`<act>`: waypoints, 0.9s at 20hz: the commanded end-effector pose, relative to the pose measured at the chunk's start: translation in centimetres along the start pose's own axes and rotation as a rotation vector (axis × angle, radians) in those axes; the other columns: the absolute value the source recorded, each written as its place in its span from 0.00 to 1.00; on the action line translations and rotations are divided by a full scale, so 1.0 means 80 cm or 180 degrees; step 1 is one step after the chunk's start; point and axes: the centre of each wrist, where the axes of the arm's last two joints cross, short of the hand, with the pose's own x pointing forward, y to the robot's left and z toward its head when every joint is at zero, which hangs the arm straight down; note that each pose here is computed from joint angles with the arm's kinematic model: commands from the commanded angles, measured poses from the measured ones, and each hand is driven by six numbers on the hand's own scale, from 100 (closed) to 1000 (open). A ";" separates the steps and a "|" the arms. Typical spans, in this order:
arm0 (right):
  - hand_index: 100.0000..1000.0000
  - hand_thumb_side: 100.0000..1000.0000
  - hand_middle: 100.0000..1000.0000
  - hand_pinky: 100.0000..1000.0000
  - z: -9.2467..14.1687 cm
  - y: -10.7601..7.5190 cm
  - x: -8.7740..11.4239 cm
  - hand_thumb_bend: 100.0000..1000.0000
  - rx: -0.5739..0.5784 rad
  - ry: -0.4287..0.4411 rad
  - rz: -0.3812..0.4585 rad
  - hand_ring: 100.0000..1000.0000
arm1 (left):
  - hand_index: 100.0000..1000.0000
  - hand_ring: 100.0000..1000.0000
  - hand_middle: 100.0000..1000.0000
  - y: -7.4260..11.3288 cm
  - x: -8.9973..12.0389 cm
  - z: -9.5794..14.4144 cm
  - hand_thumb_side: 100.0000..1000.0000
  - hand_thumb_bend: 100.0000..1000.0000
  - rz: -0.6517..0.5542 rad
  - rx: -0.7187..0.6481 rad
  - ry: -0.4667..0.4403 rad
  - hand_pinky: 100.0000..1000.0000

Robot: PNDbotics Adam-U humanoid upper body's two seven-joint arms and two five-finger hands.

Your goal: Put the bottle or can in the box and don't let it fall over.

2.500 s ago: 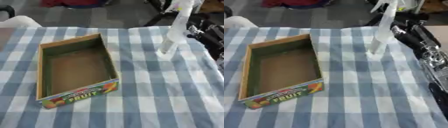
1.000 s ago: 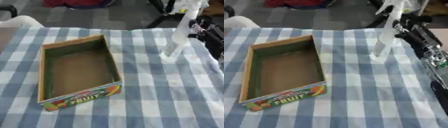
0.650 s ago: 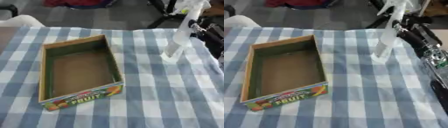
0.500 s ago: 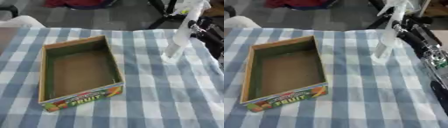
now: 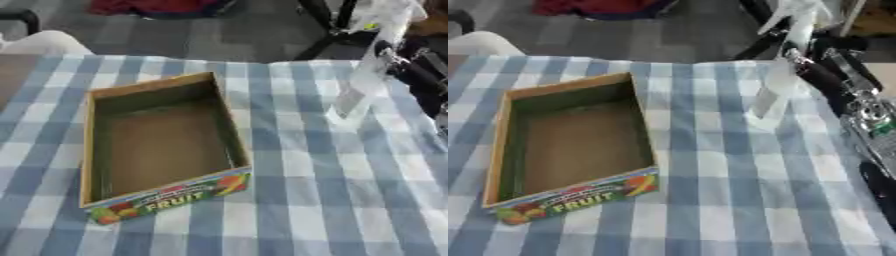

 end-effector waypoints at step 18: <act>0.87 0.53 1.00 0.83 -0.010 -0.010 0.020 0.00 -0.0017 -0.0151 0.0031 1.00 | 0.75 0.42 0.52 0.000 0.013 -0.006 0.36 0.65 0.0012 -0.0027 -0.0135 0.98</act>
